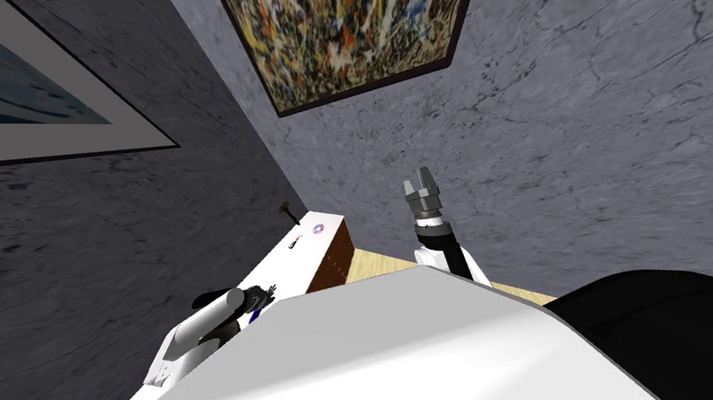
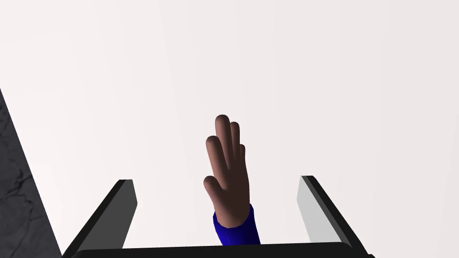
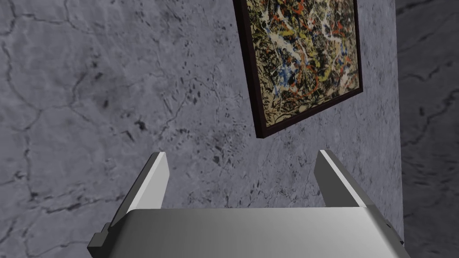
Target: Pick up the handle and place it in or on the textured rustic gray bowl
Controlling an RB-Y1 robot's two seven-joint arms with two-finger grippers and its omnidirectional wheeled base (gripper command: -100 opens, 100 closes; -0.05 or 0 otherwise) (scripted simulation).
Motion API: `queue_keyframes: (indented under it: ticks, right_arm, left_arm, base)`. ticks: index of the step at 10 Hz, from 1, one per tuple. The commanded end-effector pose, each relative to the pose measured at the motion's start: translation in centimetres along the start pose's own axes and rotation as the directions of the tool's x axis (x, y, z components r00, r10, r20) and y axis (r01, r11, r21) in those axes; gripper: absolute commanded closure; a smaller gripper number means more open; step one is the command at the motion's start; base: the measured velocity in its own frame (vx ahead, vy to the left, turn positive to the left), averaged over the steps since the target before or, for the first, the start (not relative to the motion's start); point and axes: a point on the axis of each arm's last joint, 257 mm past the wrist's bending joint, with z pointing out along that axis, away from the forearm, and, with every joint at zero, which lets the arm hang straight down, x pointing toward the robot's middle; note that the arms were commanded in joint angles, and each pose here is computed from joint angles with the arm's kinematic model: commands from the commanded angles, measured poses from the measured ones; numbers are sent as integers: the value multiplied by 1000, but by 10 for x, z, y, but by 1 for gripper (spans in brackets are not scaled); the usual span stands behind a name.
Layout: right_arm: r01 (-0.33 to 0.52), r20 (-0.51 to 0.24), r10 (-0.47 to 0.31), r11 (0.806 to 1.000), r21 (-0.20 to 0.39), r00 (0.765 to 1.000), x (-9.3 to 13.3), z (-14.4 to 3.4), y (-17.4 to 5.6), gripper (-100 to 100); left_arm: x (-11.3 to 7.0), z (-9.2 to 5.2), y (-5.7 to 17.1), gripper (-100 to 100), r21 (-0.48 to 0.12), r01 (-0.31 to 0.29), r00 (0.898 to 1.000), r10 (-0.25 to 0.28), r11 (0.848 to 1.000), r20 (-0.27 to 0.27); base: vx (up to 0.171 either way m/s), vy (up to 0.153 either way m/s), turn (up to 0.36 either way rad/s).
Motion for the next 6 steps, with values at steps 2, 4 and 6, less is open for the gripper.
queue_keyframes:
  ticks: [2,4,6]
  right_arm:
    - [0,0,0,1000,0,1000,0,0,0,0]
    - [0,0,0,1000,0,1000,0,0,0,0]
    - [0,0,0,1000,0,1000,0,0,0,0]
  left_arm:
    - [-16,5,13,-100,-73,81,996,-79,994,29]
    - [-27,9,21,-100,-119,138,990,-132,983,52]
    - [-23,9,18,0,-105,121,992,-117,987,45]
  base:
    - [-39,42,-138]
    - [-32,42,-103]
    - [-8,12,-13]
